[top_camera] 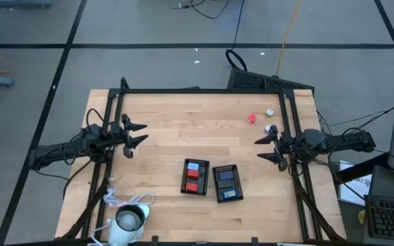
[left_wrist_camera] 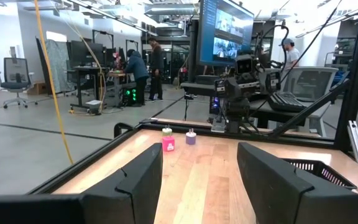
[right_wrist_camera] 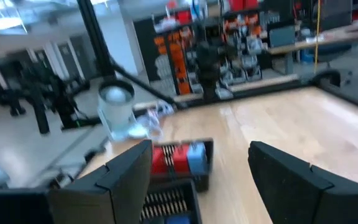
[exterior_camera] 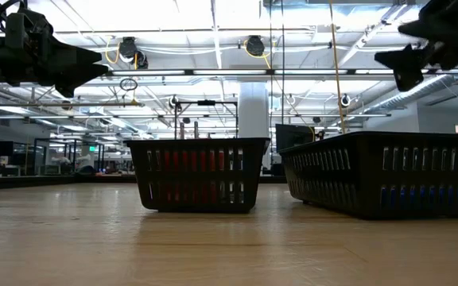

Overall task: Pick & Place Office items
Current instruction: Put the pink charger adapter into the left black basket

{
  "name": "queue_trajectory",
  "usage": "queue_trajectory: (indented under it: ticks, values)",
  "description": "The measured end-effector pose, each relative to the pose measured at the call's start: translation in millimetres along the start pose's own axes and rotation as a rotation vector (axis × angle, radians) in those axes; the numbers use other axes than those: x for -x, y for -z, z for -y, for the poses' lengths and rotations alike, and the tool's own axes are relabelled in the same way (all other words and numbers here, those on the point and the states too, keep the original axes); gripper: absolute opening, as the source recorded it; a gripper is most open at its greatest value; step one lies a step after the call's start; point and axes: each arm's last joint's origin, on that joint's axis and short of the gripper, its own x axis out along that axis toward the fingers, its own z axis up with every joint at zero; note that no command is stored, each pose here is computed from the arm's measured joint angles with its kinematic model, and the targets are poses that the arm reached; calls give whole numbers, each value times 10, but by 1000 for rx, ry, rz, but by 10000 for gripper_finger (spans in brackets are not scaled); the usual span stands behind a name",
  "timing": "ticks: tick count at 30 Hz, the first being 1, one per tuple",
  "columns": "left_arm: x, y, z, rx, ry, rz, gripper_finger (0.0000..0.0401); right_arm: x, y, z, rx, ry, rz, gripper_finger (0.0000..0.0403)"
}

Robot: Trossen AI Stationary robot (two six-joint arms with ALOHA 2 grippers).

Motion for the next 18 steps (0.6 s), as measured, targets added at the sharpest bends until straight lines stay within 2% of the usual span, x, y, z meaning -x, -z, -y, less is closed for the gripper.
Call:
queue_trajectory:
  ticks: [5,10,14,18]
  values:
    - [0,0,0,0,0,0,209,7,-113,-26,-6,-27,117,254]
    - [0,0,0,0,0,0,209,9,-131,-25,-8,-15,139,254]
    - [0,-1,0,0,0,0,209,-45,-162,30,-53,198,197,254]
    - [0,-1,0,0,0,0,209,-195,-80,82,-87,361,138,254]
